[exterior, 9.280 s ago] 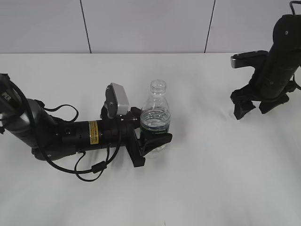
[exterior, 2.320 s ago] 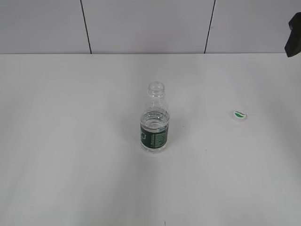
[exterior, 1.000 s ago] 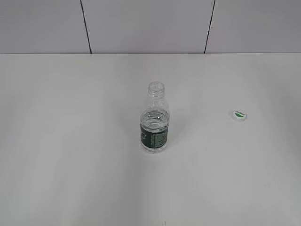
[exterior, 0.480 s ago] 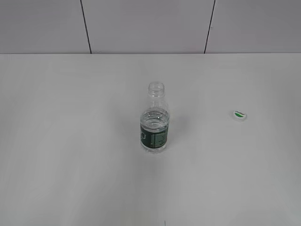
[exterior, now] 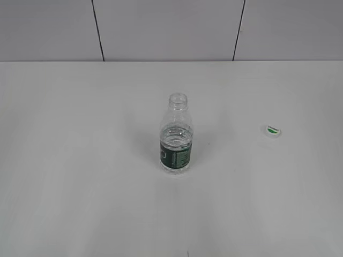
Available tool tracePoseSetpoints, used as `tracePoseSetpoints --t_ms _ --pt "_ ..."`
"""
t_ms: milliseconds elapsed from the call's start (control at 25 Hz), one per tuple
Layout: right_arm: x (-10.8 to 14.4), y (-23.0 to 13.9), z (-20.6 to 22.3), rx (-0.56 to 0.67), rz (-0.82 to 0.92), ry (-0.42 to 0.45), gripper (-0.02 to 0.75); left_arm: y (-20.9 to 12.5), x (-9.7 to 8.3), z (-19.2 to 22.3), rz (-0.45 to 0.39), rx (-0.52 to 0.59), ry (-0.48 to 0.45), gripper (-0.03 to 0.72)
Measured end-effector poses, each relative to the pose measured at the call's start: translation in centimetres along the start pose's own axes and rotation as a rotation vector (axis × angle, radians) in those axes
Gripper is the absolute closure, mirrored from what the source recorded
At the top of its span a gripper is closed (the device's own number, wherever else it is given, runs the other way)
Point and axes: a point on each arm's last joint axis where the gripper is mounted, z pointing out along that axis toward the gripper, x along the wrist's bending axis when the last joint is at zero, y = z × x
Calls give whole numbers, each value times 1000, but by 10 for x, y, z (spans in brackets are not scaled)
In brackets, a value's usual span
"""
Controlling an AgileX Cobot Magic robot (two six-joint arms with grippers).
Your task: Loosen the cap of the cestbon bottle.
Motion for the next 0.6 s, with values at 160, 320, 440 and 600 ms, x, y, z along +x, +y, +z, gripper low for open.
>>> tracePoseSetpoints --t_ms 160,320,440,600 --pt "1 -21 -9 -42 5 -4 146 0 0 0 0 0 0 169" --pt "3 -34 -4 -32 -12 -3 146 0 0 0 0 0 0 169" --pt "3 -36 0 -29 -21 -3 146 0 0 0 0 0 0 169" --pt "4 -36 3 -46 -23 0 146 0 0 0 0 0 0 169"
